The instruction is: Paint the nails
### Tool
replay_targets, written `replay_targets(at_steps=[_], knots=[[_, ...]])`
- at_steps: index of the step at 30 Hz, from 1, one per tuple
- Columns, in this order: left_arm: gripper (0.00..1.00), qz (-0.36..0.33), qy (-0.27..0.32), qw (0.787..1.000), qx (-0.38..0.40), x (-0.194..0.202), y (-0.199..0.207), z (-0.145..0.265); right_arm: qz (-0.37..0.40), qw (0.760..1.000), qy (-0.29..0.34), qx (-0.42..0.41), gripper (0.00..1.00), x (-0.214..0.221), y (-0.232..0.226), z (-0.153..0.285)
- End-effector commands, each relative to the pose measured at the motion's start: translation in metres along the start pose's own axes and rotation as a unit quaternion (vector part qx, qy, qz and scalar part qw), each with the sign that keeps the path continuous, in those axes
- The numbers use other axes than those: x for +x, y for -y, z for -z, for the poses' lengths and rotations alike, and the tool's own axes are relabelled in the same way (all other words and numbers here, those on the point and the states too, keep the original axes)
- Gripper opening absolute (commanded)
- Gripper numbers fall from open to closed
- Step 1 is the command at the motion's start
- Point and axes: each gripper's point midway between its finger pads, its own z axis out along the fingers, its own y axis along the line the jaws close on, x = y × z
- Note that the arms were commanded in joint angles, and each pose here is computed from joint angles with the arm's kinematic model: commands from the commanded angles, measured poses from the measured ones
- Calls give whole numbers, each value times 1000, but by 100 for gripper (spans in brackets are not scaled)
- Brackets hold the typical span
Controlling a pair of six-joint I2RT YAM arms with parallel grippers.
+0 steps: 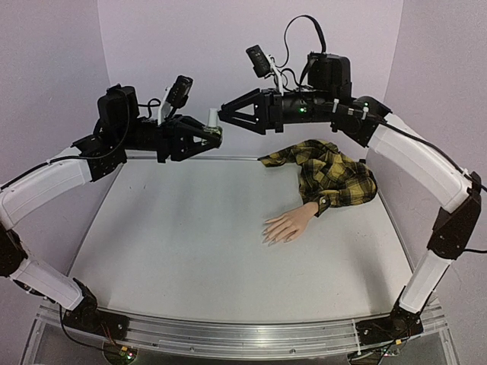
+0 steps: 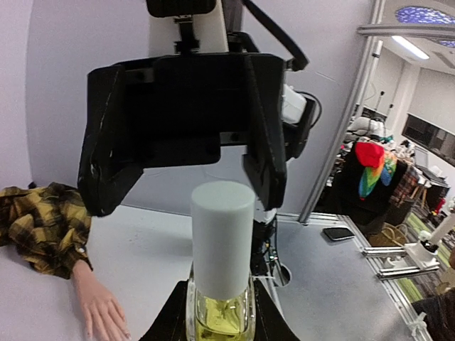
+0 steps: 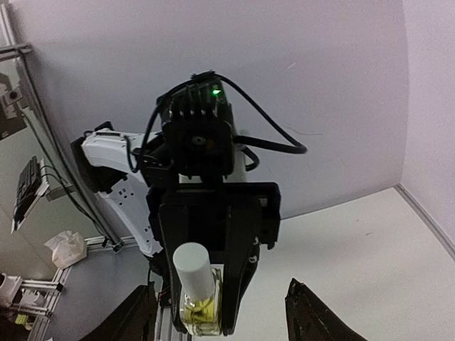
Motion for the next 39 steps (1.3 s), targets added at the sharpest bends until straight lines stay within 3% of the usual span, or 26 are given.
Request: replay_targets(at_steps=[1, 10, 20, 30, 33, 35, 39], knots=[[0, -13, -6, 997, 75, -2, 22, -3, 13, 992, 12, -124, 57, -18, -34, -6], [0, -14, -6, 997, 78, -4, 22, -5, -3, 989, 9, -150, 44, -14, -35, -16], [0, -20, 0, 998, 62, -9, 18, -6, -13, 988, -2, -154, 20, -1, -33, -21], [0, -36, 20, 999, 16, -23, 10, -4, -15, 989, -5, -146, 20, 6, -30, -23], [0, -39, 25, 999, 5, -27, 8, -3, -14, 989, -5, -145, 11, 7, -29, -23], [0, -40, 31, 999, -10, -30, 4, -2, -13, 991, -4, -133, 0, 8, -26, -24], [0, -48, 56, 990, -118, -42, -25, 7, -8, 998, 2, -67, 0, 14, -7, -26]])
